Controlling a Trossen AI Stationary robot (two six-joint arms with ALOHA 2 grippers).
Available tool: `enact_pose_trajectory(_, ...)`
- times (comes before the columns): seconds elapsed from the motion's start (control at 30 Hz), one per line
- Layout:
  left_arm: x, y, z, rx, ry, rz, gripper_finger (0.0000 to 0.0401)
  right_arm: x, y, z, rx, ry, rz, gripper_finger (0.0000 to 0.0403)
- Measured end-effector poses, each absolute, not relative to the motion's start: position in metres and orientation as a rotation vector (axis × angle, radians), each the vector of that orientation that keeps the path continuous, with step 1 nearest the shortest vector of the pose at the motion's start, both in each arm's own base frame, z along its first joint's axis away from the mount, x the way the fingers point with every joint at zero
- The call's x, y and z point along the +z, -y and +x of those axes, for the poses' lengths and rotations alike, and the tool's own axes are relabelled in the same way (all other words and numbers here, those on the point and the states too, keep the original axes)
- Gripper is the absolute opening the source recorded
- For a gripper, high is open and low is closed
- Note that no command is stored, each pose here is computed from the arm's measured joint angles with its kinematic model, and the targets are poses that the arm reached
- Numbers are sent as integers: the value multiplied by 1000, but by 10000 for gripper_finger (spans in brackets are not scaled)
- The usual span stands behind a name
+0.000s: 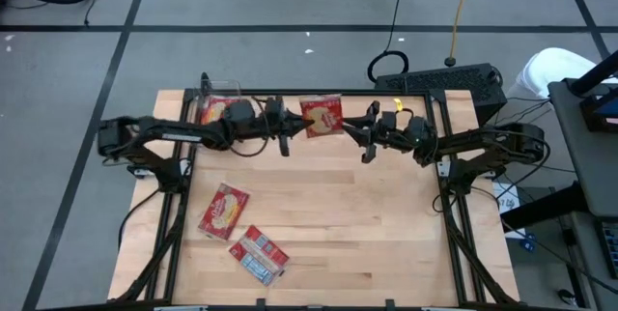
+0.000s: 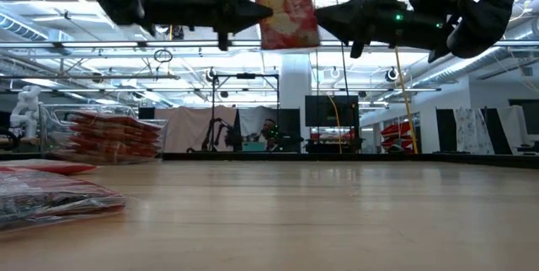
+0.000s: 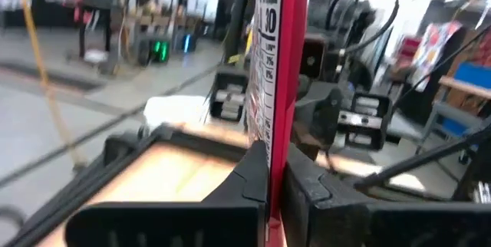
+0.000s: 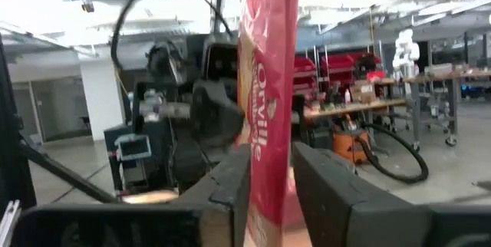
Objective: Sort popcorn bags into baskets
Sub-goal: Put the red popcorn bag into the transparent bin
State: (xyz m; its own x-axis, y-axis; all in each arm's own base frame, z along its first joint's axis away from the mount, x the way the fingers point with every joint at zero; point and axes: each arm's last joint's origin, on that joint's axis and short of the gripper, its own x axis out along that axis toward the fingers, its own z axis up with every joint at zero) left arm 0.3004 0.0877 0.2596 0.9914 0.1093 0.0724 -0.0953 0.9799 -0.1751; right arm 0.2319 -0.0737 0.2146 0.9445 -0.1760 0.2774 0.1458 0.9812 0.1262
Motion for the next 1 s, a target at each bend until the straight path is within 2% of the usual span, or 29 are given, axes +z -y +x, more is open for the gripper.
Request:
enact_pose_trajectory(0.23,283,-92,255,191,-94,-278,21,200,77,234,-190,144,103,124)
enact_pose_trajectory(0.5,304,-93,193,363,-189,-431,15,186,76,235,-157,-6,78,127)
enact_pose_trajectory(0.7,307,-93,156,499,-239,-522,17,182,73,235,-63,-51,48,127)
enact_pose_trajectory(1.0,297,-97,123,653,-352,-643,19,178,67,236,5,-92,0,127)
